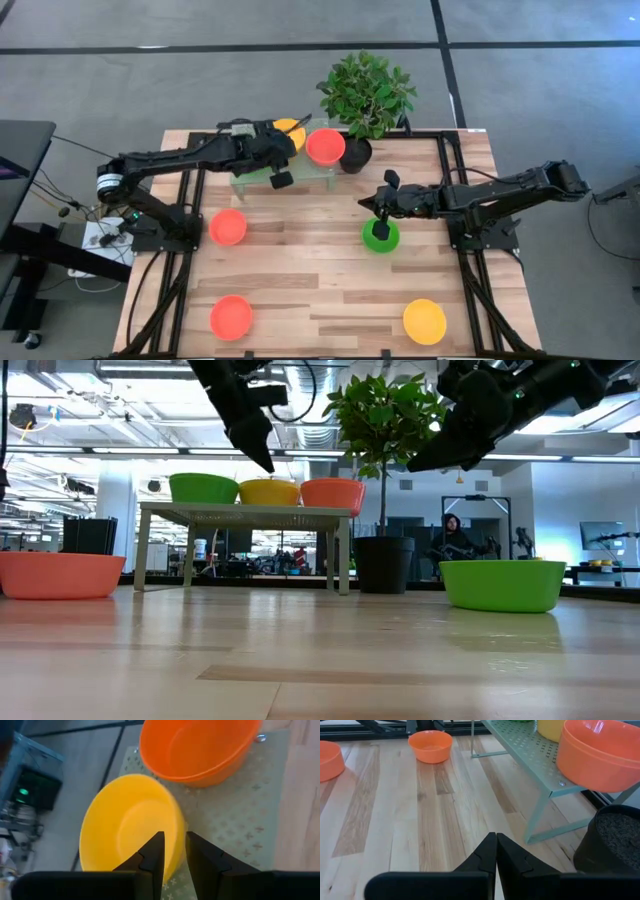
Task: Pick & Place Mini bowls
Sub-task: Stack the orange bowl on top of the orange bowl on the shelf, then stack the green bowl on top of the green bowl on the shelf
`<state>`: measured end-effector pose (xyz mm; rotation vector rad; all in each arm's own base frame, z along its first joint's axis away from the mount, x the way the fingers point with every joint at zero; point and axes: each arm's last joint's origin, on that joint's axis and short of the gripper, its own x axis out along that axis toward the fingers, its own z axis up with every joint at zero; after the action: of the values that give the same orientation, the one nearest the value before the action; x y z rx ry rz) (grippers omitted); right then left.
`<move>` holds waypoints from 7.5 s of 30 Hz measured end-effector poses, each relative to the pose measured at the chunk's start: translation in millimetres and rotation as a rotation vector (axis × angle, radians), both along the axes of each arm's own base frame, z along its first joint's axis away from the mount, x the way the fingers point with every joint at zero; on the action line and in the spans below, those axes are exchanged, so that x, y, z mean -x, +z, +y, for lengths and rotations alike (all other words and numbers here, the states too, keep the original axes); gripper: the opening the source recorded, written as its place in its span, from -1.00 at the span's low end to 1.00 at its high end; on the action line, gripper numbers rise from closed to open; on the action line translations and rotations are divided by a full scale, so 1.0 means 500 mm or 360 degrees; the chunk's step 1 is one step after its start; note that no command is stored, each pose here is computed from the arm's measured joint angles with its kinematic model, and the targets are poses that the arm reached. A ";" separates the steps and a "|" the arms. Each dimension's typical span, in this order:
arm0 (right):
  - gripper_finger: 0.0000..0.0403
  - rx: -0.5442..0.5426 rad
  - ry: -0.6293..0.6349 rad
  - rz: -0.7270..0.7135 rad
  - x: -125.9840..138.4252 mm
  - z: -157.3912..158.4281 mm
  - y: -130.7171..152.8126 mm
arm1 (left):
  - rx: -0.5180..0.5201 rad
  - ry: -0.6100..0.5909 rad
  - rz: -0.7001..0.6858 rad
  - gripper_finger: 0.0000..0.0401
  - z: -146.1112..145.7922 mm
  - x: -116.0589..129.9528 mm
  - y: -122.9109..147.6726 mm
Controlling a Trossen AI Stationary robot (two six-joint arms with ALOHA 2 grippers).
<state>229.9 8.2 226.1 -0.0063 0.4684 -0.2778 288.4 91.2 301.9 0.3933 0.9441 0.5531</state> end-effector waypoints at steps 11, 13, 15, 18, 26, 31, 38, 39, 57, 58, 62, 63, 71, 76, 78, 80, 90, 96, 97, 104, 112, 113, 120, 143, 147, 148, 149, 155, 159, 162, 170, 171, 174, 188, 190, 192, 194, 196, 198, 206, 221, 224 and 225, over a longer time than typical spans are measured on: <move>-0.98 -0.0001 0.0000 -0.0001 0.000 0.000 0.000 | 0.0106 -0.0198 -0.0345 -0.62 -0.156 0.030 0.068; -0.98 -0.0001 0.0000 -0.0001 0.000 0.000 0.000 | 0.0227 -0.0242 -0.0443 -0.62 -0.184 0.042 0.081; -0.98 -0.0026 -0.0012 -0.0007 0.000 0.000 0.000 | 0.0404 -0.0283 -0.0530 -0.62 -0.211 0.055 0.090; -0.98 -0.0074 -0.0038 -0.0004 0.001 0.000 -0.002 | 0.0655 -0.0207 -0.0571 -0.62 -0.243 0.076 0.090; -0.98 -0.0078 0.0011 0.0030 0.000 0.017 -0.008 | 0.1087 0.0197 -0.0087 -0.62 -0.314 0.140 -0.019; -0.98 -0.0074 0.0049 0.0064 -0.004 0.029 -0.017 | 0.1306 0.0314 0.0230 -0.62 -0.353 0.182 -0.107; -0.98 -0.0074 0.0035 0.0051 -0.019 0.027 -0.028 | 0.1204 0.0545 0.0433 -0.53 -0.349 0.233 -0.197; -0.98 -0.0075 0.0032 0.0044 -0.022 0.026 -0.029 | 0.1171 0.0555 0.0436 -0.52 -0.346 0.237 -0.206; -0.48 -0.0003 0.0388 -0.0127 -0.075 0.034 -0.045 | 0.1063 0.0411 0.0444 -0.74 -0.335 0.252 -0.267; -0.45 -0.0003 0.0417 -0.0125 -0.077 0.036 -0.047 | 0.1072 0.0353 0.0421 -0.84 -0.338 0.246 -0.266; -0.38 -0.0026 0.0467 -0.0118 -0.088 0.039 -0.063 | 0.1044 0.0159 0.0237 -0.95 -0.349 0.214 -0.241; -0.37 -0.0027 0.0473 -0.0107 -0.093 0.040 -0.066 | 0.1043 0.0111 0.0186 -0.95 -0.351 0.204 -0.230; -0.38 0.0064 0.0687 -0.0016 -0.191 0.077 -0.055 | 0.1000 -0.0202 -0.0073 -0.96 -0.339 0.132 -0.152; -0.40 0.0197 0.0794 0.0083 -0.254 0.105 -0.037 | 0.0899 -0.0280 -0.0015 -0.96 -0.320 0.107 -0.157; -0.39 0.0255 0.0782 0.0083 -0.279 0.108 -0.023 | 0.0870 -0.0309 0.0023 -0.96 -0.316 0.100 -0.165; -0.38 0.0311 0.0808 0.0090 -0.304 0.112 -0.012 | 0.0838 -0.0349 0.0047 -0.96 -0.313 0.089 -0.173; -0.36 0.0754 0.0838 0.0398 -0.368 0.114 -0.046 | 0.0710 -0.0623 0.0009 -0.96 -0.331 0.072 -0.171; -0.36 0.0929 0.0901 0.0383 -0.368 0.113 -0.036 | 0.0694 -0.0694 0.0026 -0.96 -0.332 0.070 -0.171; -0.36 0.0935 0.0910 0.0371 -0.368 0.112 -0.033 | 0.0675 -0.0719 0.0030 -0.96 -0.333 0.069 -0.171; -0.38 0.0887 0.0995 0.0443 -0.362 0.105 -0.041 | 0.0575 -0.0860 -0.0026 -0.96 -0.335 0.059 -0.164; -0.73 0.0825 0.0962 0.0475 -0.360 0.100 -0.045 | 0.0542 -0.0854 -0.0046 -0.95 -0.335 0.057 -0.162; -0.80 0.0800 0.0948 0.0478 -0.360 0.099 -0.046 | 0.0541 -0.0855 -0.0059 -0.94 -0.335 0.056 -0.161; -0.93 0.0662 0.0841 0.0485 -0.359 0.089 -0.049 | 0.0507 -0.0845 -0.0185 -0.70 -0.337 0.045 -0.150; -0.99 0.0678 0.0132 0.0829 -0.267 0.144 0.092 | 0.0468 -0.0541 -0.0474 -0.66 -0.340 0.049 -0.125; -0.99 0.0642 0.0058 0.0763 -0.254 0.107 0.158 | 0.0402 -0.0513 -0.0530 -0.88 -0.340 0.059 -0.109; -0.99 0.0629 0.0039 0.0738 -0.254 0.095 0.170 | 0.0398 -0.0508 -0.0554 -0.93 -0.339 0.061 -0.104; -0.99 0.0618 0.0025 0.0727 -0.251 0.083 0.180 | 0.0401 -0.0508 -0.0577 -0.96 -0.339 0.062 -0.099; -1.00 0.0621 0.0127 0.0728 -0.274 0.002 0.191 | 0.0384 -0.0488 -0.0636 -0.97 -0.335 0.068 -0.085; -1.00 0.0698 0.0133 0.0786 -0.299 -0.044 0.172 | 0.0376 -0.0482 -0.0637 -0.97 -0.334 0.068 -0.085; -1.00 0.0712 0.0088 0.0773 -0.302 -0.073 0.175 | 0.0376 -0.0482 -0.0637 -0.96 -0.334 0.068 -0.085; -1.00 0.0619 -0.0104 0.0690 -0.296 -0.135 0.188 | 0.0376 -0.0480 -0.0636 -0.97 -0.334 0.068 -0.086; -1.00 0.0598 -0.0115 0.0693 -0.296 -0.143 0.185 | 0.0380 -0.0477 -0.0639 -0.96 -0.334 0.068 -0.086; -0.99 0.0503 -0.0077 0.0678 -0.295 -0.163 0.179 | 0.0385 -0.0473 -0.0642 -0.95 -0.334 0.068 -0.086; -0.99 0.0218 -0.0031 0.0588 -0.282 -0.228 0.177 | 0.0388 -0.0470 -0.0644 -0.95 -0.334 0.068 -0.086; -0.99 0.0213 -0.0037 0.0592 -0.280 -0.232 0.177 | 0.0388 -0.0470 -0.0643 -0.95 -0.334 0.068 -0.086; -0.99 0.0195 -0.0021 0.0588 -0.279 -0.235 0.177 | 0.0388 -0.0470 -0.0643 -0.95 -0.334 0.068 -0.086; -0.99 0.0168 0.0014 0.0576 -0.279 -0.235 0.177 | 0.0388 -0.0470 -0.0643 -0.94 -0.334 0.068 -0.086; -0.99 0.0152 0.0037 0.0569 -0.280 -0.234 0.176 | 0.0388 -0.0470 -0.0643 -0.94 -0.334 0.068 -0.086; -0.98 0.0143 0.0049 0.0566 -0.280 -0.234 0.176 | 0.0388 -0.0470 -0.0643 -0.95 -0.335 0.068 -0.086; -0.85 0.0142 0.0050 0.0568 -0.280 -0.233 0.176 | 0.0388 -0.0469 -0.0643 -0.96 -0.334 0.068 -0.086; -0.65 0.0164 0.0148 0.0571 -0.291 -0.186 0.176 | 0.0393 -0.0466 -0.0646 -0.94 -0.335 0.068 -0.086; -0.65 0.0174 0.0224 0.0582 -0.293 -0.149 0.179 | 0.0415 -0.0445 -0.0661 -0.96 -0.334 0.068 -0.086; -0.65 0.0177 0.0255 0.0595 -0.292 -0.134 0.180 | 0.0418 -0.0443 -0.0662 -0.96 -0.335 0.068 -0.086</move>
<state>376.1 -58.9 315.9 -0.2066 0.8192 -0.1440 254.5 -76.1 259.0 0.1578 0.5381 0.2364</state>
